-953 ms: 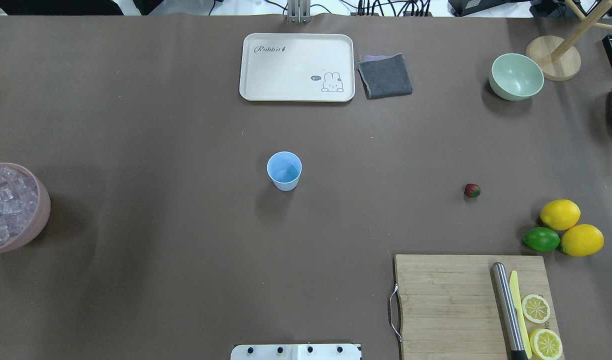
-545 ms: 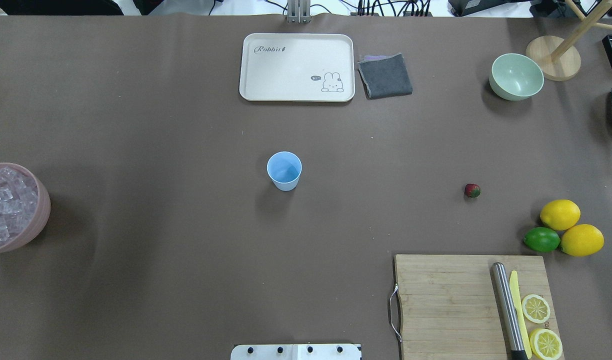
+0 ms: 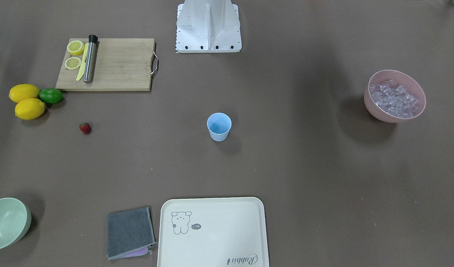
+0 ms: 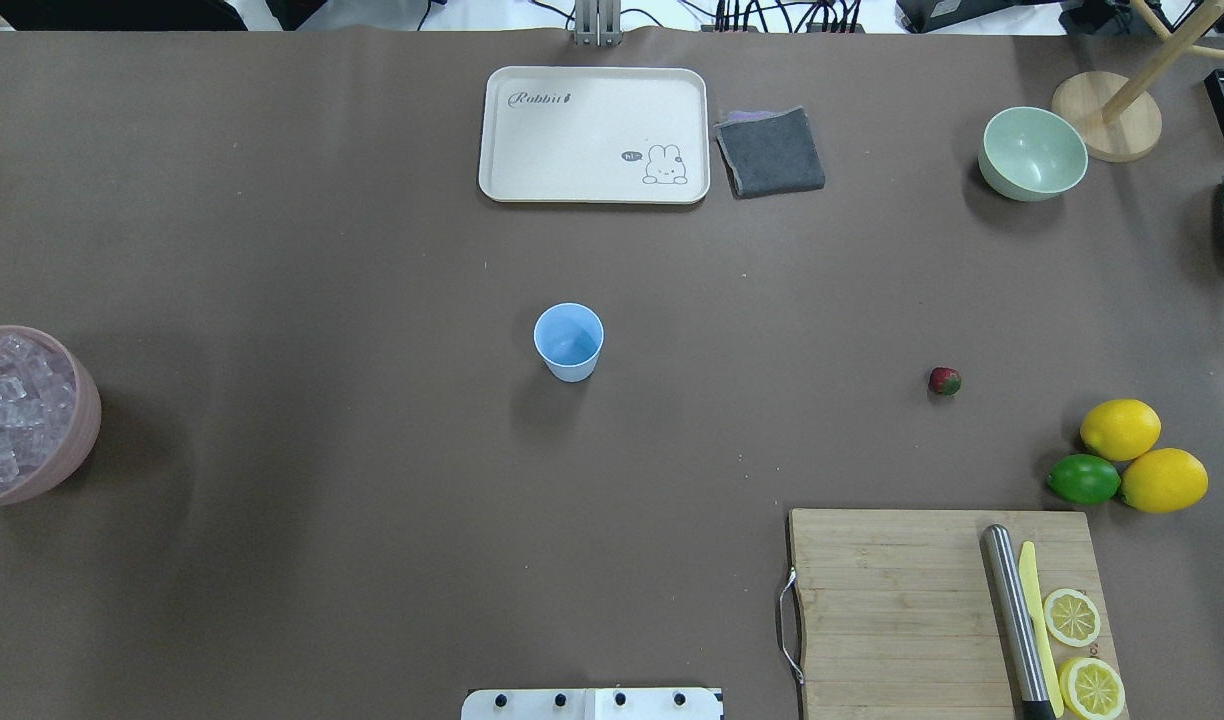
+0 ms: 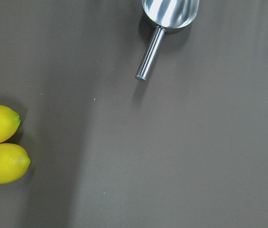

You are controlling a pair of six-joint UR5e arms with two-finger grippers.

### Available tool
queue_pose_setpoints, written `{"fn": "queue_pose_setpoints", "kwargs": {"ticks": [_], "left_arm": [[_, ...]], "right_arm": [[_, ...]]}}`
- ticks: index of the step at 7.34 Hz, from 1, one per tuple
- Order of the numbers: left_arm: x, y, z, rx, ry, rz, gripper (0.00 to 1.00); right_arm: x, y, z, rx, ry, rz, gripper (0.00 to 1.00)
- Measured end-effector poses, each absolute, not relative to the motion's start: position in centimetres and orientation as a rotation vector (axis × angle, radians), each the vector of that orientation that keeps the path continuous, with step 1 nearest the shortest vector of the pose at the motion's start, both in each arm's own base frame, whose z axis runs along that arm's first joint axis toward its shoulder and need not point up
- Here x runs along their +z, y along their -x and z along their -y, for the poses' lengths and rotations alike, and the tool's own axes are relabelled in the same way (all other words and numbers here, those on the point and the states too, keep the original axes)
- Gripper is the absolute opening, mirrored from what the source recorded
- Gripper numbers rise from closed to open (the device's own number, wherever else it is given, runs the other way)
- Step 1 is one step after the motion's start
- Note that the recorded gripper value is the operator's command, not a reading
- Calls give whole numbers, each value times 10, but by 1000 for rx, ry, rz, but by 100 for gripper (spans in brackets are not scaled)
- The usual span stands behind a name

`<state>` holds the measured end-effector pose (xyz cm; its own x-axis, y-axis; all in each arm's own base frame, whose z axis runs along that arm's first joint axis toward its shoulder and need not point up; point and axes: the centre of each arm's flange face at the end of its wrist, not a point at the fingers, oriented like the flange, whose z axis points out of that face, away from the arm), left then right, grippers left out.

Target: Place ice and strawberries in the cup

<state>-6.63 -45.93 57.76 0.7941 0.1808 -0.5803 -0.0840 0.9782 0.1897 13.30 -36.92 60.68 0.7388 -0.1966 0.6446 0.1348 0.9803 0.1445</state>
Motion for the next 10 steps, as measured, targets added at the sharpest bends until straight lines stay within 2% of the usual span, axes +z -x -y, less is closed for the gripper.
{"fn": "queue_pose_setpoints", "kwargs": {"ticks": [10], "left_arm": [[565, 61, 449, 149, -175, -688, 98]], "right_arm": [[611, -124, 357, -158, -96, 823, 100]]}}
